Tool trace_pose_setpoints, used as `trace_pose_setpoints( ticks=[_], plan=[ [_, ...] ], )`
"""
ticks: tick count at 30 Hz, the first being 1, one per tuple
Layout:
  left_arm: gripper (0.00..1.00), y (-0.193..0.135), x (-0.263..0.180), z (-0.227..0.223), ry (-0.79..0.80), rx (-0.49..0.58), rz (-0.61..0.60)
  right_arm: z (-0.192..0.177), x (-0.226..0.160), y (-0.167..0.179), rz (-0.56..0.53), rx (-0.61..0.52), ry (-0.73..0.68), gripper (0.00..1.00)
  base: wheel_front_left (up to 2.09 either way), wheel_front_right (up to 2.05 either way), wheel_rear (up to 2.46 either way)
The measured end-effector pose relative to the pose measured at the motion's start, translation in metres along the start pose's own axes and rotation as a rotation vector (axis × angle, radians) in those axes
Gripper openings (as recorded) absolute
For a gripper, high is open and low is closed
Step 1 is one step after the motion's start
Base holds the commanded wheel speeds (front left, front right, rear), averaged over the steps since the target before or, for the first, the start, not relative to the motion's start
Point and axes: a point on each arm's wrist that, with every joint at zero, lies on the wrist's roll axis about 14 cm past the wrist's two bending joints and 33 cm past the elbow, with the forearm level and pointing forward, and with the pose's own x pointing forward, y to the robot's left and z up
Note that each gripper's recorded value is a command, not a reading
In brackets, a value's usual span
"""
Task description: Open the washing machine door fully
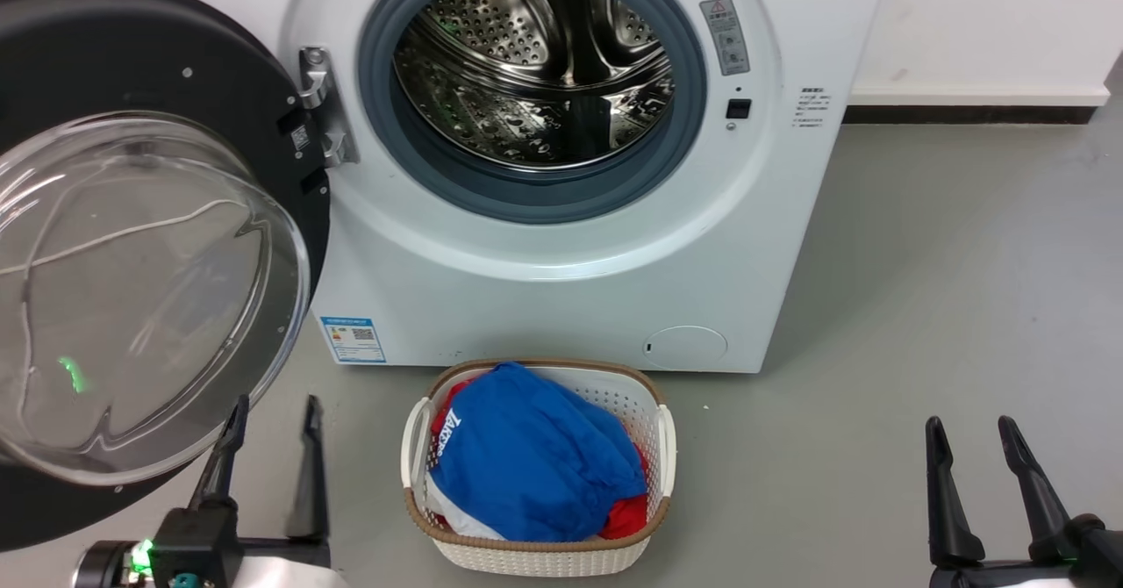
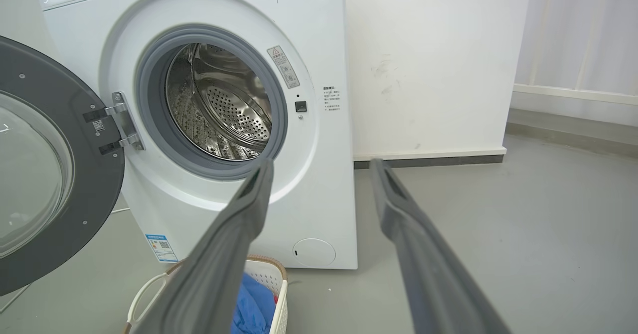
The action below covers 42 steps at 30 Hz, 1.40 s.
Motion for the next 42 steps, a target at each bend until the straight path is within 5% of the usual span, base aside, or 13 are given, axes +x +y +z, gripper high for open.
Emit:
trace_pose_setpoints(
  ticks=[22,23,30,42],
  plan=[
    [1.0,-0.047,0.004,-0.023,0.067,-0.026,-0.088,-0.001,-0.022,-0.024,-0.089,0.007,0.011,1.0,0.0,0.0,0.0],
    [0.0,-0.047,0.004,-0.023,0.069,-0.025,-0.088,-0.001,-0.022,-0.024,-0.09,0.007,0.012,0.0,0.0,0.0,0.0],
    [0.0,-0.046,-0.008,-0.05,0.17,-0.042,-0.078,-0.02,-0.028,-0.026,-0.102,0.027,0.075,0.0,0.0,0.0,0.0],
    [0.0,-0.036,-0.007,-0.063,0.242,-0.303,0.004,-0.029,-0.022,-0.031,-0.155,0.277,0.093,0.0,0.0,0.0,0.0]
  ],
)
